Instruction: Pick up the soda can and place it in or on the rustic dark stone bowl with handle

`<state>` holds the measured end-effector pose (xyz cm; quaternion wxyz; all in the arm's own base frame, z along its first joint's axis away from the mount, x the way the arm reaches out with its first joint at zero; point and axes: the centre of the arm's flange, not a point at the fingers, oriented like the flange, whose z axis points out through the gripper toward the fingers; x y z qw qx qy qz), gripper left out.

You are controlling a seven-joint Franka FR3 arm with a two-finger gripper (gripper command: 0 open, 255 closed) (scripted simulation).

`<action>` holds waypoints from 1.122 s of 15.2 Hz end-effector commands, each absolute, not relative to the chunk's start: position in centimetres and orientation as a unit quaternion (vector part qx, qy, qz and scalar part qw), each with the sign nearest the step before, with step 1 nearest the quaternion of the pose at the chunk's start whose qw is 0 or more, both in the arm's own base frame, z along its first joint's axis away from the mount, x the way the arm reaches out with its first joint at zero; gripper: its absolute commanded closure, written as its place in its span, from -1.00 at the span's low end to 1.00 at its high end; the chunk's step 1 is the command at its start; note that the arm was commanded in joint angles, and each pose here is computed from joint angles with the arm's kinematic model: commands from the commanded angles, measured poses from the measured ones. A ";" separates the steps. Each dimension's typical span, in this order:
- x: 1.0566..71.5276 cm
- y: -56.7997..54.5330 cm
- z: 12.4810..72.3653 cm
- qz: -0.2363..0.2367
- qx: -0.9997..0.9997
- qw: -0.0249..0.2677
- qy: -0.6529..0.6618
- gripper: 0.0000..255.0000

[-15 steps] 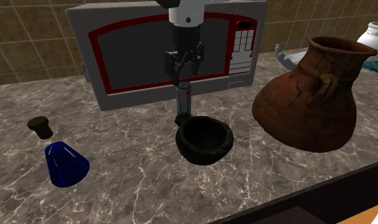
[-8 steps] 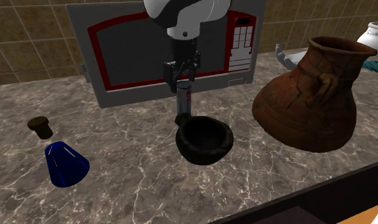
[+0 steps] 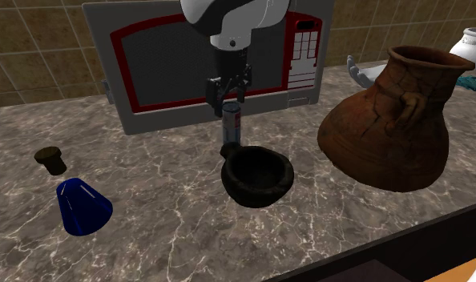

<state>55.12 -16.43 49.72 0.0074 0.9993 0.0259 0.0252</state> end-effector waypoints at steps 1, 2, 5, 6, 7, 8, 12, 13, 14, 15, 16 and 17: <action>55.3 -16.6 47.2 0.000 1.000 0.003 0.024 -1.00; 55.0 -16.8 47.5 0.000 1.000 0.002 0.024 1.00; 55.1 -16.3 47.7 0.001 1.000 0.003 0.024 1.00; 55.2 -16.7 48.2 0.001 1.000 0.003 0.024 1.00; 55.3 -16.2 48.3 0.000 1.000 0.003 0.024 1.00; 55.5 -16.1 48.1 0.000 1.000 0.003 0.024 1.00; 55.3 -16.6 47.7 0.000 1.000 0.003 0.024 1.00; 55.3 -16.6 48.2 0.000 1.000 0.003 0.024 1.00; 55.3 -16.6 48.8 0.000 1.000 0.003 0.024 1.00; 55.3 -16.6 49.3 0.000 1.000 0.003 0.024 1.00; 55.3 -16.6 49.8 0.000 1.000 0.003 0.024 1.00; 55.3 -16.6 50.3 0.000 1.000 0.003 0.024 1.00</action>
